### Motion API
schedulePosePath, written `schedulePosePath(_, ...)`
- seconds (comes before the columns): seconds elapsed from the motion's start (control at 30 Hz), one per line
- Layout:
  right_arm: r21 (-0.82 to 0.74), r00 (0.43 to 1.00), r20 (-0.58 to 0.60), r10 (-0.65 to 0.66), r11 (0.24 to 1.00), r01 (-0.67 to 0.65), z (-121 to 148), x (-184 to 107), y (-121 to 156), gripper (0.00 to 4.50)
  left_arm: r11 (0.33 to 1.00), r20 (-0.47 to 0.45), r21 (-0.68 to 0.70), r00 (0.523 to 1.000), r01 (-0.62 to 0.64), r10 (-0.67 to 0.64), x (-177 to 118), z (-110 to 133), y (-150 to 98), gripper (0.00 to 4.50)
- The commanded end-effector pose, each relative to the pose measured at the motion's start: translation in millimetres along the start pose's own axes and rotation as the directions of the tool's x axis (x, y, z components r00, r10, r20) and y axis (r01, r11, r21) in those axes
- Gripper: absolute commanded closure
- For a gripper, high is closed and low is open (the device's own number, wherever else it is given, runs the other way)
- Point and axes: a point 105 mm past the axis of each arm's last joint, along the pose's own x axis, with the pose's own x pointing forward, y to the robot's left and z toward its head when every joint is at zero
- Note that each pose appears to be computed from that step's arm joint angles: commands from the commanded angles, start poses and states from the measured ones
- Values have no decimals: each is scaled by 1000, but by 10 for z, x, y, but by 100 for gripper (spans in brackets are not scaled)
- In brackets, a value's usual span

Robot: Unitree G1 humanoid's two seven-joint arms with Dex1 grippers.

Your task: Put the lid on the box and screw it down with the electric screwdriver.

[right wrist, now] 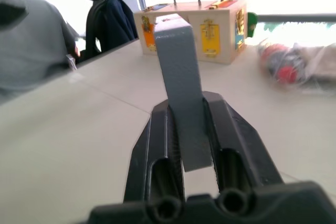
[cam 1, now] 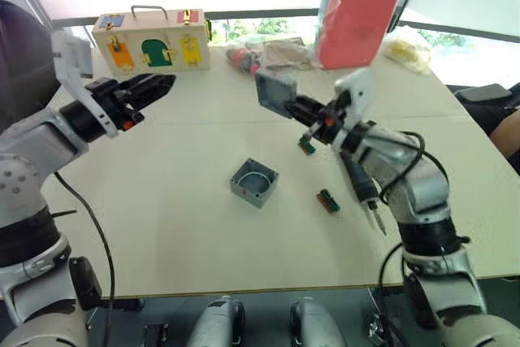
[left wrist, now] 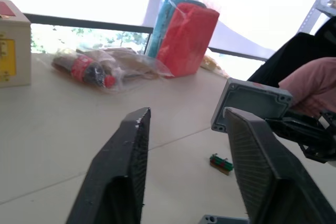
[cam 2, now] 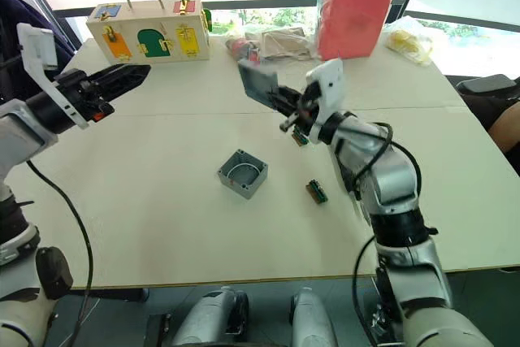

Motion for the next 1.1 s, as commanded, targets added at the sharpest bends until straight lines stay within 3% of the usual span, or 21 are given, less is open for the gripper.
schedulePosePath(0.03,-447,995,50,83,893,-52,43,-112,278,430,997,-7,16,997,78,-78,113,73,-108,413)
schedulePosePath(0.07,-527,994,48,99,848,-59,1,-141,344,430,995,-16,9,995,100,-100,162,58,-131,444)
schedulePosePath(0.2,-717,987,32,159,691,-88,-172,-171,568,430,983,-66,-14,981,183,-184,384,-49,-215,444)
schedulePosePath(0.33,-793,981,8,193,600,-111,-363,-149,706,430,955,-157,-18,943,296,-295,607,-265,-361,444)
schedulePosePath(0.5,-831,982,-8,191,545,-112,-485,-114,706,430,908,-314,13,864,419,-394,711,-643,-488,444)
schedulePosePath(0.73,-856,980,1,197,507,-101,-530,-89,766,430,885,-422,15,805,466,-417,742,-985,-445,444)
schedulePosePath(1.1,-874,972,4,234,474,-110,-610,-79,851,430,889,-454,17,796,457,-400,739,-1164,-417,444)
